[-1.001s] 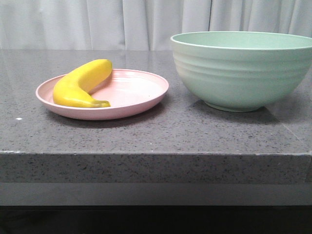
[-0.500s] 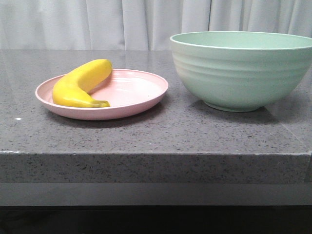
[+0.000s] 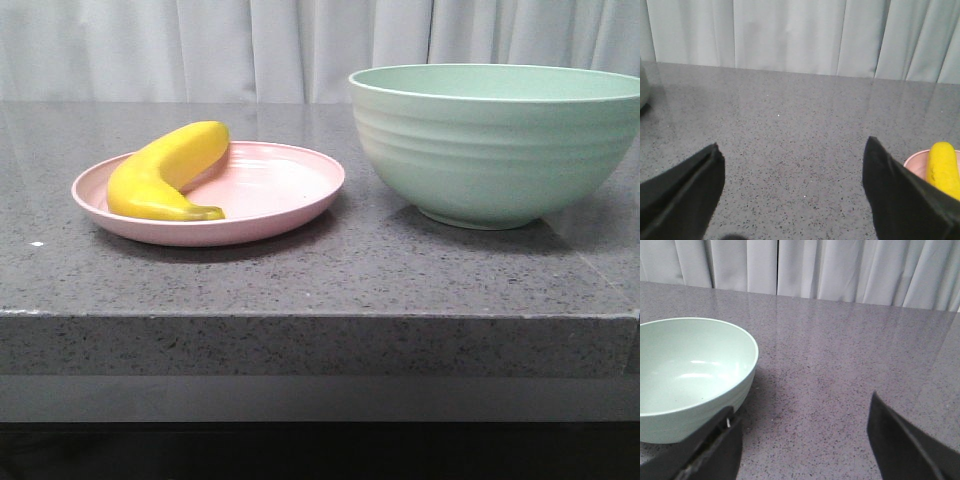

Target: Transfer banana from pink plate to green bowl

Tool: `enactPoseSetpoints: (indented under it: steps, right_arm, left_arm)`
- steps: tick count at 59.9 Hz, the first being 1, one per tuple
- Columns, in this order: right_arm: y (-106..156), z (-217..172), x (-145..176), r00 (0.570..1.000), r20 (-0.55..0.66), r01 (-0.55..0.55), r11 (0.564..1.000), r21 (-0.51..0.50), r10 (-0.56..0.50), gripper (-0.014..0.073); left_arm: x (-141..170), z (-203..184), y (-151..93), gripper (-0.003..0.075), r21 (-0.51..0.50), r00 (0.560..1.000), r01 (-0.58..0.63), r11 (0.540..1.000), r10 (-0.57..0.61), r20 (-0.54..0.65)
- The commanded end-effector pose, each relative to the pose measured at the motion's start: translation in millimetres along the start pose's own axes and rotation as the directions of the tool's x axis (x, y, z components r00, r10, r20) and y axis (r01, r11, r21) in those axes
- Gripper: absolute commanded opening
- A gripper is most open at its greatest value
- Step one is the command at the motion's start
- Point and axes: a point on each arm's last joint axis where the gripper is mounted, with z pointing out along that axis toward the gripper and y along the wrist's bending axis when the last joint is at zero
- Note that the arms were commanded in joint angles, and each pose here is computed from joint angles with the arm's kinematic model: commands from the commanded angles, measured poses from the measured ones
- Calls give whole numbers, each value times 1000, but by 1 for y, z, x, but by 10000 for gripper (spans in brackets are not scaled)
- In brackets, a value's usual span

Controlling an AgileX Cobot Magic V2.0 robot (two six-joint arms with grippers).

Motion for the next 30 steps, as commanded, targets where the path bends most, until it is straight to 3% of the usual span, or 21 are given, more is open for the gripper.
enactPoseSetpoints:
  steps: [1, 20, 30]
  right_arm:
    - [0, -1, -15, 998, 70, -6, 1000, 1, 6, 547]
    - [0, 0, -14, 998, 49, -27, 1000, -8, 28, 547]
    - [0, 0, -13, 998, 48, -27, 1000, -8, 28, 547]
  left_arm:
    - [-21, 5, -3, 565, 21, 999, -5, 1000, 4, 49]
    - [-49, 60, -44, 544, 269, 975, -66, 961, 119, -185]
    - [-45, 97, -80, 490, 388, 916, -57, 920, 203, -346]
